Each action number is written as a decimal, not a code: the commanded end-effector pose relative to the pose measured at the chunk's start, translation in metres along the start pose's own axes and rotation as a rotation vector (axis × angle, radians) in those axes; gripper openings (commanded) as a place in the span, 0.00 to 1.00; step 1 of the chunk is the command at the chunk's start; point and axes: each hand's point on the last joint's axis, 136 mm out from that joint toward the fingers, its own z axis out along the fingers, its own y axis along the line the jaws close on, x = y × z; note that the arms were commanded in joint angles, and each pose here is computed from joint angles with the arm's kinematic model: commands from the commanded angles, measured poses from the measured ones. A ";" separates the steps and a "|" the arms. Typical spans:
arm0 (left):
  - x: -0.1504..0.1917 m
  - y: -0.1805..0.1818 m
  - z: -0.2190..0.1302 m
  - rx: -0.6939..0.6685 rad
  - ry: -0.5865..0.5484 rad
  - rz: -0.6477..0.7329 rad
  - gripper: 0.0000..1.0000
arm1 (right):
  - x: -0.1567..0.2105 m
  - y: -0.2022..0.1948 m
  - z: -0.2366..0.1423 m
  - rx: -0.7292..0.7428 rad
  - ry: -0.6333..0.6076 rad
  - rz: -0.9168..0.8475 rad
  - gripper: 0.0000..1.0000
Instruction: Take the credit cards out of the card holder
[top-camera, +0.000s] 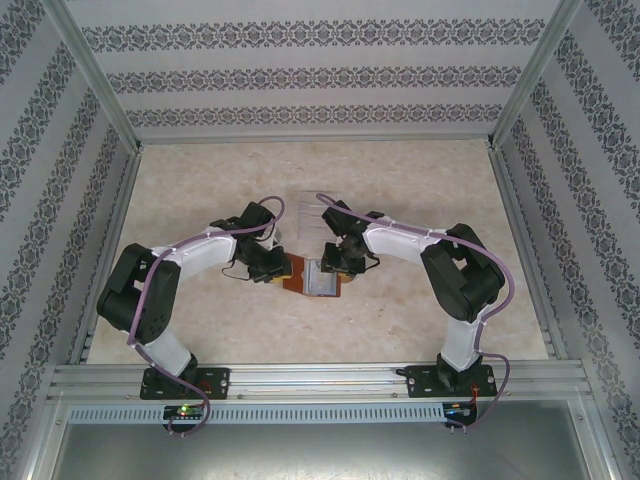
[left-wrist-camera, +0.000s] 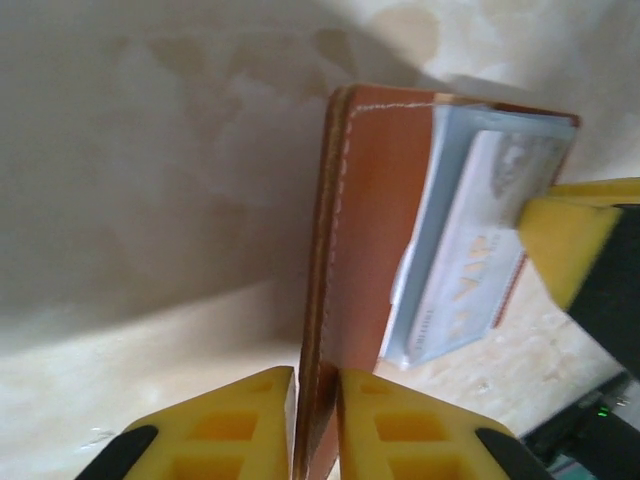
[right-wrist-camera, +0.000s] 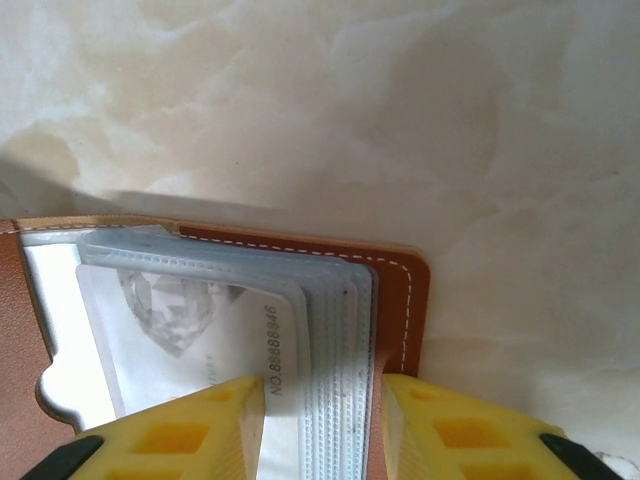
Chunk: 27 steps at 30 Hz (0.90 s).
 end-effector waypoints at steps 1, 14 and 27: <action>0.005 0.024 0.002 -0.139 0.014 0.019 0.22 | 0.011 -0.019 0.013 0.055 0.041 0.029 0.37; 0.010 0.058 0.013 -0.405 0.093 0.110 0.42 | 0.010 -0.012 0.001 0.073 0.027 -0.001 0.37; 0.020 0.068 0.014 -0.522 0.137 0.141 0.35 | 0.012 -0.005 -0.019 0.069 -0.003 0.002 0.38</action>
